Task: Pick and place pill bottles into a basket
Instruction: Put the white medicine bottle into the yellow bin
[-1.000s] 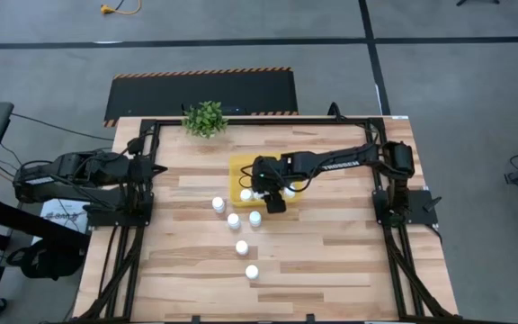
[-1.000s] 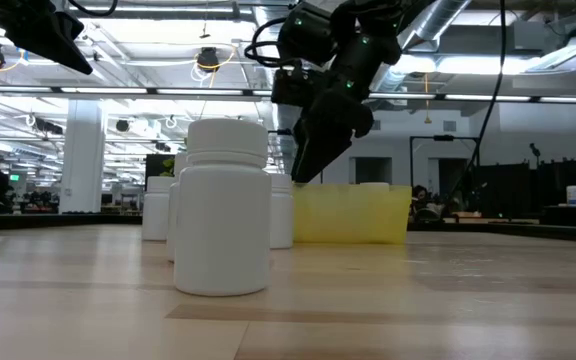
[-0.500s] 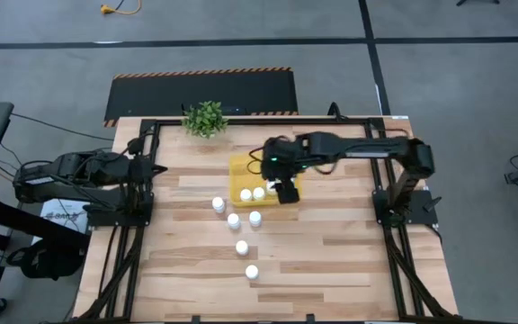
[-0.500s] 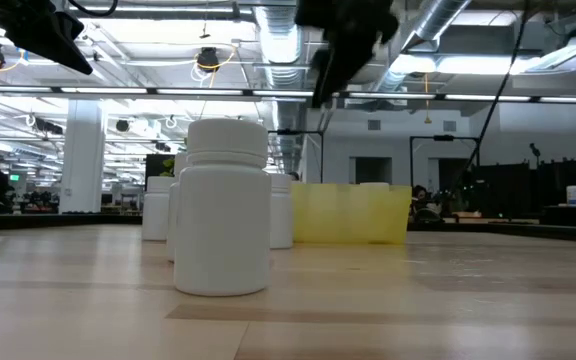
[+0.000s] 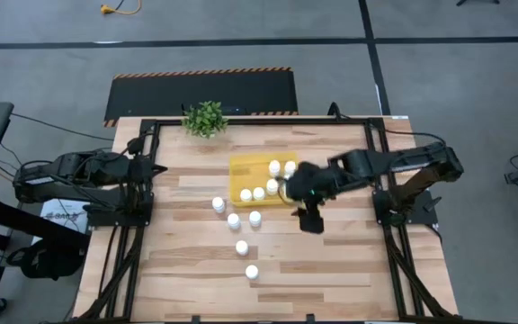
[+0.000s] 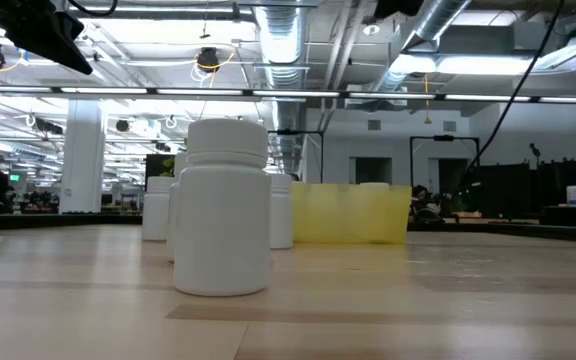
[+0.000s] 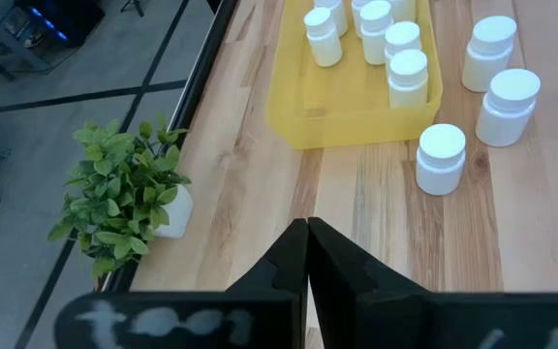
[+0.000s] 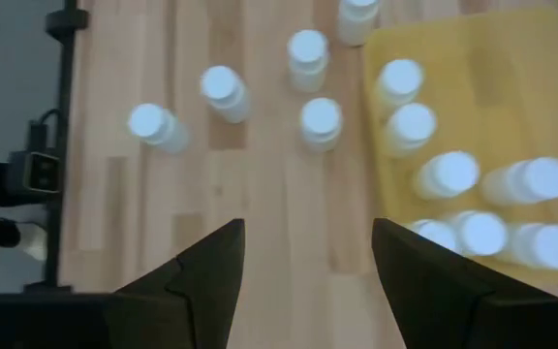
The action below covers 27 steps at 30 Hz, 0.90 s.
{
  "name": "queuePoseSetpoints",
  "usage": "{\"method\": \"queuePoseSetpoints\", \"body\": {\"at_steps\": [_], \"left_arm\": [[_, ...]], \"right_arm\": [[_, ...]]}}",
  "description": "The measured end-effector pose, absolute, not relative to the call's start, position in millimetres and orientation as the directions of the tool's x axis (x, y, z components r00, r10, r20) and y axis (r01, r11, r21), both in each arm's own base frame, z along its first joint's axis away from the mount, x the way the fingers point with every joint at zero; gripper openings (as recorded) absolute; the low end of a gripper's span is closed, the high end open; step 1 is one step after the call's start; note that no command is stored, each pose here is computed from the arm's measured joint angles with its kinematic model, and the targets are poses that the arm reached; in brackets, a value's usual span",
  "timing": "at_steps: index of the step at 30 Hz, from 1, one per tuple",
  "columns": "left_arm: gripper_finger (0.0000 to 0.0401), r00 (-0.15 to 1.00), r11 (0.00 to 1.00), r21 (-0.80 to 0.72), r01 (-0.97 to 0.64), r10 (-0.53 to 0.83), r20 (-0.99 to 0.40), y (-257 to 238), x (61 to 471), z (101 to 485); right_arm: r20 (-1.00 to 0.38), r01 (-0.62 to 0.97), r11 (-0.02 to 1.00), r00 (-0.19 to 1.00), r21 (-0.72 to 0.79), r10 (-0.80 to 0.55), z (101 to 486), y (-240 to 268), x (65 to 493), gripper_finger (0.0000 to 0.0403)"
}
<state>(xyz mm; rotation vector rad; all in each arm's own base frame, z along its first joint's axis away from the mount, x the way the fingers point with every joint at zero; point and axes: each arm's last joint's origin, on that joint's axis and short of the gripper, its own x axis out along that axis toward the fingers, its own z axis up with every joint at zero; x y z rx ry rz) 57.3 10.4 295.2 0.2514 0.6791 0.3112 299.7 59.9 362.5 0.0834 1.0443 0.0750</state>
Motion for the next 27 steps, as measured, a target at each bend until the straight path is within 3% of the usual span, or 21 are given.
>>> {"method": "queuePoseSetpoints", "body": {"at_steps": [5, 16, 20, 27], "left_arm": [[0.0000, 0.735, 0.924, 0.326, -0.199, 0.361, -0.574, 10.4, 57.3, 295.2], [0.0000, 0.735, 0.924, 0.326, -0.199, 0.361, -0.573, 10.4, 57.2, 295.3], [0.0000, 0.735, 0.924, 0.326, -0.199, 0.361, -0.574, 10.4, 57.3, 295.2], [0.0000, 0.735, 0.924, 0.326, -0.199, 0.361, -0.574, 10.4, 57.3, 295.2]], "right_arm": [[-0.863, 0.014, 0.996, 0.501, 0.088, 0.069, 352.5, 93.4, 292.4, 0.0219], [-0.752, 0.008, 0.965, 0.628, 0.263, 0.200, 260.5, 154.3, 305.1, 0.0219], [-0.777, -0.006, 0.970, 0.597, 0.244, 0.199, 230.3, 169.5, 311.3, 0.0219], [-0.830, 0.038, 0.995, 0.554, 0.095, 0.058, 189.2, 177.9, 321.0, 0.0219]]}}
